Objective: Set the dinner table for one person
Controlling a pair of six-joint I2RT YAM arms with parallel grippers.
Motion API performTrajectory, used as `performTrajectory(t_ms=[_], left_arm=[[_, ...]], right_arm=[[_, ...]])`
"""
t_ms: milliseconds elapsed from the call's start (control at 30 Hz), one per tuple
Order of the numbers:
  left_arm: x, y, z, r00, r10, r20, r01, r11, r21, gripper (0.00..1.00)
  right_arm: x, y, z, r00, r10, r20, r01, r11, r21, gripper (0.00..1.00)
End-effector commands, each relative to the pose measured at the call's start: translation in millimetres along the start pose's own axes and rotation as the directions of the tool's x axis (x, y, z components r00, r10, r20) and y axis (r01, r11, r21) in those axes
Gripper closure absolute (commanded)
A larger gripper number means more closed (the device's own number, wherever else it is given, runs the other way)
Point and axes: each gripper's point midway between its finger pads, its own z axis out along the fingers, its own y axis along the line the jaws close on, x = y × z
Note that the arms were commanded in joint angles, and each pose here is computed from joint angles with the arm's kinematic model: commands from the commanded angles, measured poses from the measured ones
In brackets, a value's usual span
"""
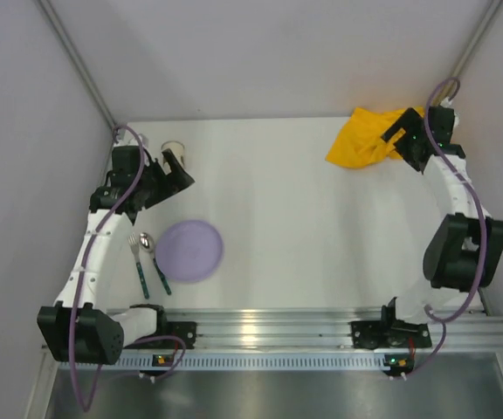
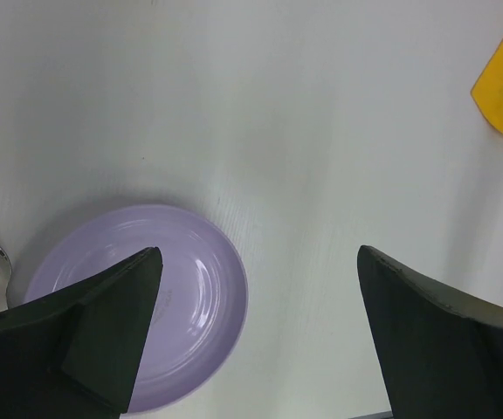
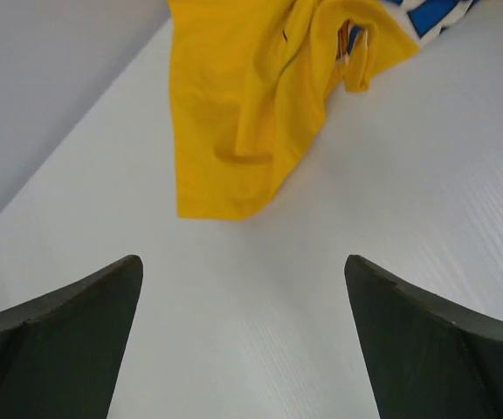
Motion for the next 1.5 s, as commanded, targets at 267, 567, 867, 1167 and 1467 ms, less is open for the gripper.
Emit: performTrajectory(t_ms=[267, 567, 867, 1167, 1467], left_arm=[[-12, -1, -64, 0.995, -0.001, 0.101, 0.006, 0.999, -0.049, 0.01], [4, 23, -35, 0.998, 0.053, -0.019, -0.055, 0.987, -0.150, 0.01], [-5, 27, -9, 0.992, 0.103, -0.066, -0.113, 0.978, -0.175, 0.01], [-9, 24, -1, 0.992, 0.101, -0.078, -0.113, 0.979, -0.171, 0.01], [-17, 10, -2, 0.993, 0.106, -0.045, -0.111, 0.985, -0.135, 0.01]], right_arm=[[36, -42, 100, 0.939, 0.139, -0.315, -0.121, 0.990, 0.076, 0.03], [43, -78, 153, 0.923, 0.247, -0.294, -0.193, 0.961, 0.198, 0.04], [43, -65, 216, 0.909, 0.336, -0.248, -0.294, 0.936, 0.192, 0.23], [57, -60, 231, 0.896, 0.372, -0.245, -0.324, 0.922, 0.214, 1.00], [72, -21, 159, 0.894, 0.298, -0.335, -0.262, 0.953, 0.149, 1.00]])
